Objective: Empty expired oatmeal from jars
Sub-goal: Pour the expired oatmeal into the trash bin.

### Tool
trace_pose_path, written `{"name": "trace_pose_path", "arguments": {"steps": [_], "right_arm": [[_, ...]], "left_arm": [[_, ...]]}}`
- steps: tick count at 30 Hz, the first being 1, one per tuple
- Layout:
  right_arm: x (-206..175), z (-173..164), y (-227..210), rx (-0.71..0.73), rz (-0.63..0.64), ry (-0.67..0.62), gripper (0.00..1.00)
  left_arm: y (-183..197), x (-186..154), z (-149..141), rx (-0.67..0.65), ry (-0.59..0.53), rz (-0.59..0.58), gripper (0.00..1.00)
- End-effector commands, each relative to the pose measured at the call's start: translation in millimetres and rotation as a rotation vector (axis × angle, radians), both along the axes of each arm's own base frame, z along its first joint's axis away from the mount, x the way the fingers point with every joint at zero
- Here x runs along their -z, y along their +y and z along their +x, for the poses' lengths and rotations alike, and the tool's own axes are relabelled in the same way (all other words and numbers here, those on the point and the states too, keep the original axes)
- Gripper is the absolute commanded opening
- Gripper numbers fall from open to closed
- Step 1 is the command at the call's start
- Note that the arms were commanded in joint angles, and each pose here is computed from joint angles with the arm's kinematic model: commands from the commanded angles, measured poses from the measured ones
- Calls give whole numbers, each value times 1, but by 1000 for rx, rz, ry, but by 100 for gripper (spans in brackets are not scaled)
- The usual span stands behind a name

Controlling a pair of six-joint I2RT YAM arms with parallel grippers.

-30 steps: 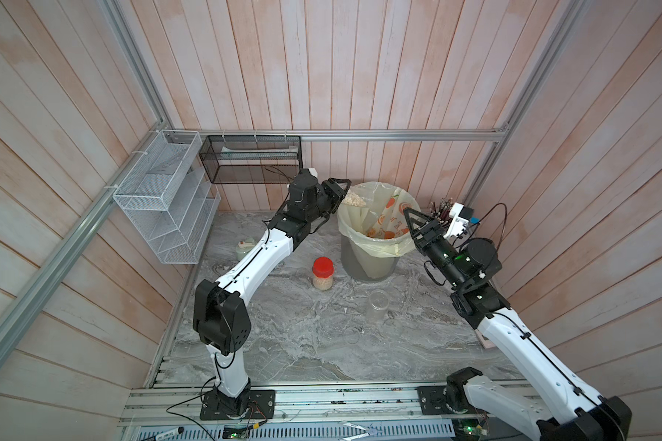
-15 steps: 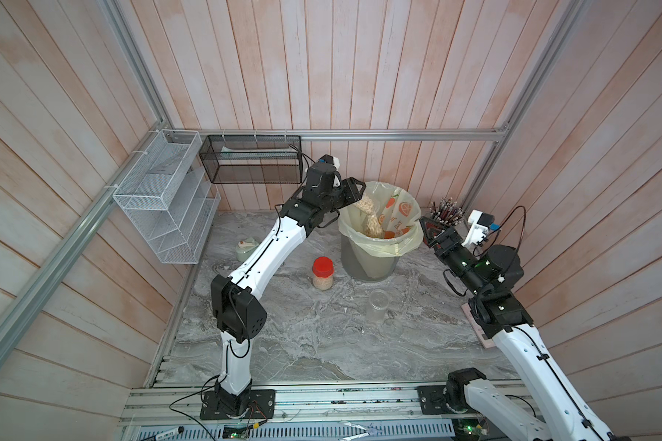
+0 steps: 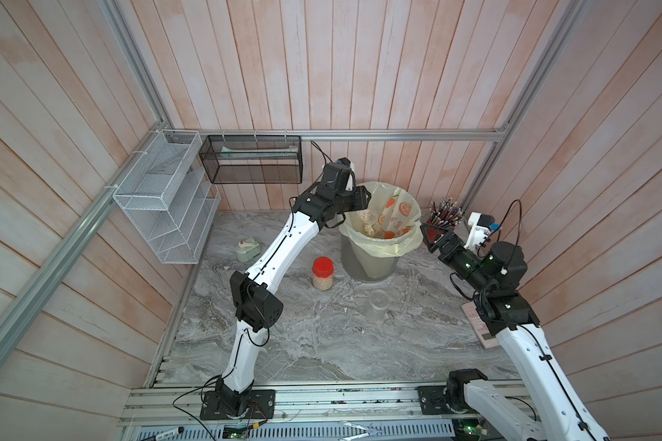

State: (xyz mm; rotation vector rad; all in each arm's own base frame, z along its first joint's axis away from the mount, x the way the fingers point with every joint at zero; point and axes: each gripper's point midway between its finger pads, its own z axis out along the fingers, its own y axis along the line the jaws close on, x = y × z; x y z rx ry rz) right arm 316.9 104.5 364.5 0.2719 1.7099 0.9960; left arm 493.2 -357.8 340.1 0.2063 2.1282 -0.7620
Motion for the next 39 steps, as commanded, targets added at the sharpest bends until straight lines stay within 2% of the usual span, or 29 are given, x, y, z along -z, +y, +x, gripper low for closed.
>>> {"name": "trace_pose_path", "arguments": {"steps": [1,6,9,12,15,18,20,22,23,24,25,26,27,28,29,30,31,33,35,39], "right_arm": [[2,-3,2,-21,-24,-7,98],[10,-7,1,-19,-38,20,98],[13,-9,3,-31,-61,32,98],[15,-11,5,-39,-61,36,98],[19,-12,8,-43,-73,48,98],[21,-9,12,-52,-76,59,98],[19,-10,16,-64,-94,60,98],[20,-9,17,-55,-107,59,98],[21,-8,18,-51,-106,58,98],[20,-8,18,-52,-106,57,98],[18,-9,19,-61,-108,54,98],[16,-10,21,-63,-109,50,98],[16,-11,21,-60,-111,44,98],[17,-10,21,-55,-110,42,98],[16,-10,23,-61,-118,33,98],[11,-12,28,-86,-133,13,98],[7,-14,33,-104,-147,3,98],[4,-16,40,-108,-162,-13,98],[6,-14,42,-106,-167,-6,98],[9,-13,47,-123,-160,0,98]], "left_arm": [[14,-2,0,-28,-72,141,2],[12,-17,3,-65,-207,260,3],[-9,-15,-4,-18,-259,317,3],[-6,-7,-3,-14,-244,339,1],[1,-29,-8,-57,-295,335,1],[-13,-40,-17,-4,-358,324,3],[5,-43,-8,-85,-335,318,3],[-29,-32,-23,65,-305,239,3],[-38,-26,-29,91,-309,279,3],[-34,-24,-28,69,-322,341,3],[-17,-25,-18,-6,-322,377,2],[-16,-27,-16,-9,-290,311,1],[-36,-25,-29,97,-259,227,1],[-56,-24,-46,185,-262,207,2],[-60,-20,-51,188,-287,262,3],[-46,-21,-44,119,-307,330,3],[-26,-22,-32,55,-296,335,2],[-25,-31,-36,121,-239,210,1],[-20,-40,-37,96,-289,250,4],[-24,-41,-49,156,-237,216,5]]}}
